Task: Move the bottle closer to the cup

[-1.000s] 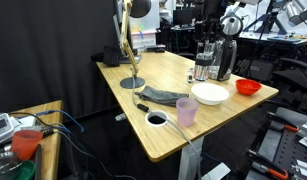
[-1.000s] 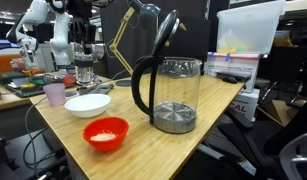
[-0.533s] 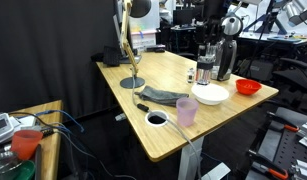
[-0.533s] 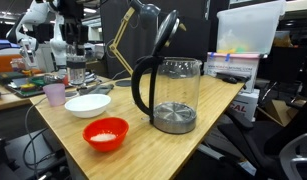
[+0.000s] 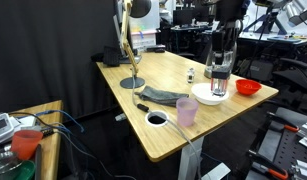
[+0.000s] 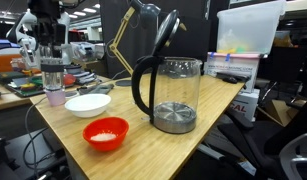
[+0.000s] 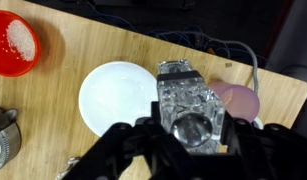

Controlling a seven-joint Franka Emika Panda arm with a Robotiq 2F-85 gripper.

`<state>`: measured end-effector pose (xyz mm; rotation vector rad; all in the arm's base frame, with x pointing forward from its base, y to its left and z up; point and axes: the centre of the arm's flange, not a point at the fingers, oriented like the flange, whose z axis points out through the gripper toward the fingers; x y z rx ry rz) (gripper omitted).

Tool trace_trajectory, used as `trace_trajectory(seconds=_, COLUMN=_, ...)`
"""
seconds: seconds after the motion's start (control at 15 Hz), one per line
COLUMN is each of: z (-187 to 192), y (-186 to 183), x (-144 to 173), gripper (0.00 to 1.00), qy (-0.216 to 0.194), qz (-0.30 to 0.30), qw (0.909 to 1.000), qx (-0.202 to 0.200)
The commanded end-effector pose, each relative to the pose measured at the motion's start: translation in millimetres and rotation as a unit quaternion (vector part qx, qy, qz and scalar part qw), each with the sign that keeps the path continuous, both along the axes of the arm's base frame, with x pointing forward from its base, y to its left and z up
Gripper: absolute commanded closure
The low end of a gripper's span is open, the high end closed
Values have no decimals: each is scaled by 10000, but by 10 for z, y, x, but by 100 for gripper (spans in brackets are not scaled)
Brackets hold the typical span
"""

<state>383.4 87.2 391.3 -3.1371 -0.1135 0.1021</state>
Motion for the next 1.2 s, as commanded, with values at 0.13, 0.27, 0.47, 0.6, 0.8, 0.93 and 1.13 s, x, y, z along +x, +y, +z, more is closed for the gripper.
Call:
trace_trajectory(seconds=0.13, z=-76, y=178, x=-98, gripper=73, qy=11, qz=105, qw=9999, qx=-15)
trace_trajectory(seconds=0.27, z=-117, y=224, x=-90, gripper=73, qy=80, qz=50, qw=9999, qx=72)
trace_trajectory(seconds=0.47, z=-205, y=291, x=-41, gripper=73, qy=151, qz=-148, qw=9995, qx=242)
trace_trajectory(seconds=0.6, z=-289, y=335, x=5, gripper=73, qy=238, qz=-330, qw=9984, qx=400)
trace_trajectory(seconds=0.8, z=-449, y=382, x=81, gripper=73, qy=222, qz=-555, qw=9973, qx=416)
trace_trajectory(seconds=0.93, z=-526, y=393, x=145, gripper=73, qy=169, qz=-715, qw=9965, qx=392)
trace_trajectory(seconds=1.13, z=-614, y=422, x=186, gripper=73, qy=148, qz=-919, qw=9949, qx=376)
